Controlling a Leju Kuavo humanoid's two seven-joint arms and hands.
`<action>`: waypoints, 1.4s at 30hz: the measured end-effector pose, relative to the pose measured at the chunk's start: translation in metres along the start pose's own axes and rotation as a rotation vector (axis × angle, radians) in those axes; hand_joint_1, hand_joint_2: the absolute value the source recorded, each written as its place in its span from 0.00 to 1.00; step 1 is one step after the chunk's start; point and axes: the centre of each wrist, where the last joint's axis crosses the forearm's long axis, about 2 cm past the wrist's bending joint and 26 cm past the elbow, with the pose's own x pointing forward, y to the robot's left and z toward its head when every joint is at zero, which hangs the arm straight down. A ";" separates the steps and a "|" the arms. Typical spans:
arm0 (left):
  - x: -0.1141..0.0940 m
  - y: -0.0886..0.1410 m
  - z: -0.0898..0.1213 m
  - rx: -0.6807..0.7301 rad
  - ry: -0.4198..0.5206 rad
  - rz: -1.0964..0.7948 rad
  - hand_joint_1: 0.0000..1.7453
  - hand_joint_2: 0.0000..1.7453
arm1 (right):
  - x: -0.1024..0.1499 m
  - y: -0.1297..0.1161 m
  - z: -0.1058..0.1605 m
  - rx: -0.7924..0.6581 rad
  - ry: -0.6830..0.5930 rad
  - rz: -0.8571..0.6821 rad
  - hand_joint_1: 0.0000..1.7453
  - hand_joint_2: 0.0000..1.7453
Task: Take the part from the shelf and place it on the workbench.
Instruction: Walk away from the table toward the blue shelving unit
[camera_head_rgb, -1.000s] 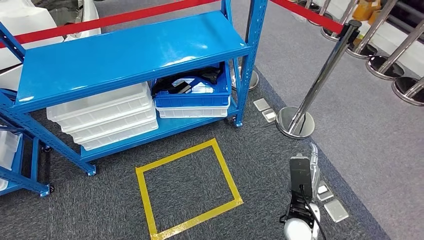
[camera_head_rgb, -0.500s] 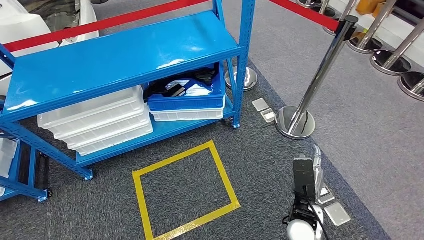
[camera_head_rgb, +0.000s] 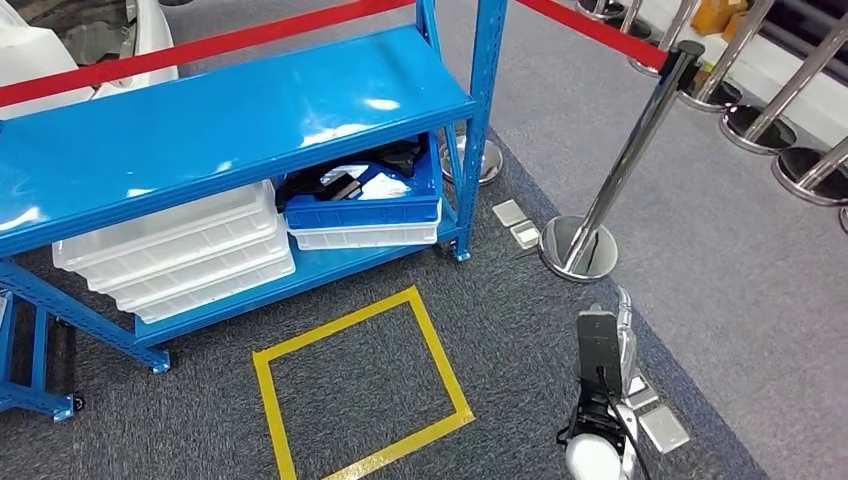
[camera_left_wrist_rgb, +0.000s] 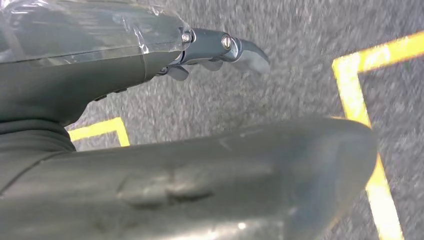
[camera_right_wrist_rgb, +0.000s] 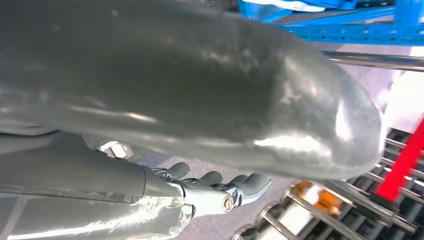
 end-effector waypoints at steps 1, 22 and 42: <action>0.000 0.000 0.000 0.000 0.000 0.000 0.00 0.00 | 0.000 0.000 0.000 0.000 -0.001 0.000 0.00 0.00; -0.001 0.000 0.001 -0.001 0.001 -0.003 0.00 0.00 | -0.002 -0.001 0.003 0.004 0.010 0.009 0.00 0.00; 0.000 -0.001 0.001 0.034 0.019 -0.014 0.00 0.00 | -0.002 -0.001 0.003 0.003 0.007 0.002 0.00 0.00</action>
